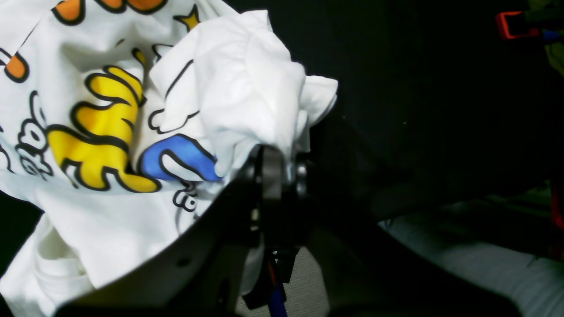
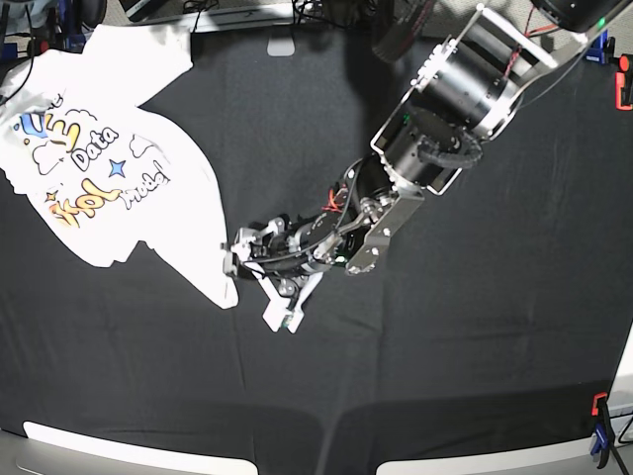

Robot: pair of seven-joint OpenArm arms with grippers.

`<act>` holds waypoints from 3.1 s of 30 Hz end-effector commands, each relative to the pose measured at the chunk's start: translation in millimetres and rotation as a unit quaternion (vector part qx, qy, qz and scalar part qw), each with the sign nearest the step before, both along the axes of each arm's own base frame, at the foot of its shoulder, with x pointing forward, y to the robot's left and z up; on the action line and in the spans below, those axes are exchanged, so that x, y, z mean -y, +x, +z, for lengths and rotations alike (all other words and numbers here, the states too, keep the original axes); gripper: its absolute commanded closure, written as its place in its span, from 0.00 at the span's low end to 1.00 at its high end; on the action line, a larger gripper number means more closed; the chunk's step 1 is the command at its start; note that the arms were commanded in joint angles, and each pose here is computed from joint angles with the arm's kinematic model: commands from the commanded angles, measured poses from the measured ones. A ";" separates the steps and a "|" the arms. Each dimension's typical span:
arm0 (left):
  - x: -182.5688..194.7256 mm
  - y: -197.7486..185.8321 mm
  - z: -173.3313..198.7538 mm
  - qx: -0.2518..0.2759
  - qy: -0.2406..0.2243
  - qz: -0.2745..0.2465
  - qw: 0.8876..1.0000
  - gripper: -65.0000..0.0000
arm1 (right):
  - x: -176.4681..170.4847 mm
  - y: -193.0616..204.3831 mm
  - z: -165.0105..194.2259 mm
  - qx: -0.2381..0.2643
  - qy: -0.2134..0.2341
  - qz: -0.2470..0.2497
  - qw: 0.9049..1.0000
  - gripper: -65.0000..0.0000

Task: Layout the t-shirt on the table in an organized manner, then fold the t-shirt properly
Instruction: 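Reach the left gripper to the shirt hem and grasp it, then grasp the shirt with the right gripper while the left gripper holds the hem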

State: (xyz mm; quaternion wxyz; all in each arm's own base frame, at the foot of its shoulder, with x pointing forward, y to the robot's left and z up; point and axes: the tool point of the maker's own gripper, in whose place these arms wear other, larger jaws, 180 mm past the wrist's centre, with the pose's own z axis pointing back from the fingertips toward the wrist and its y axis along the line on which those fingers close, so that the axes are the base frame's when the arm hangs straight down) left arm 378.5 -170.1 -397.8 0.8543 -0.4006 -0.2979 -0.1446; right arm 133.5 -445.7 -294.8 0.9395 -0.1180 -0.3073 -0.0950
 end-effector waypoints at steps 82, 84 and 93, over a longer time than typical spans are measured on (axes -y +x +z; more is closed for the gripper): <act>55.2 -70.6 95.8 0.094 -0.038 -0.180 0.978 0.73 | 12.0 26.1 42.9 0.044 -0.041 0.037 0.998 0.51; 55.2 -70.5 95.9 0.095 -0.038 -0.180 0.978 0.73 | 10.0 38.2 58.8 0.071 -0.052 0.055 0.995 0.51; 40.9 -50.0 86.3 0.141 0.056 -0.190 0.970 0.73 | -56.0 104.5 93.9 0.200 0.011 0.184 0.962 0.51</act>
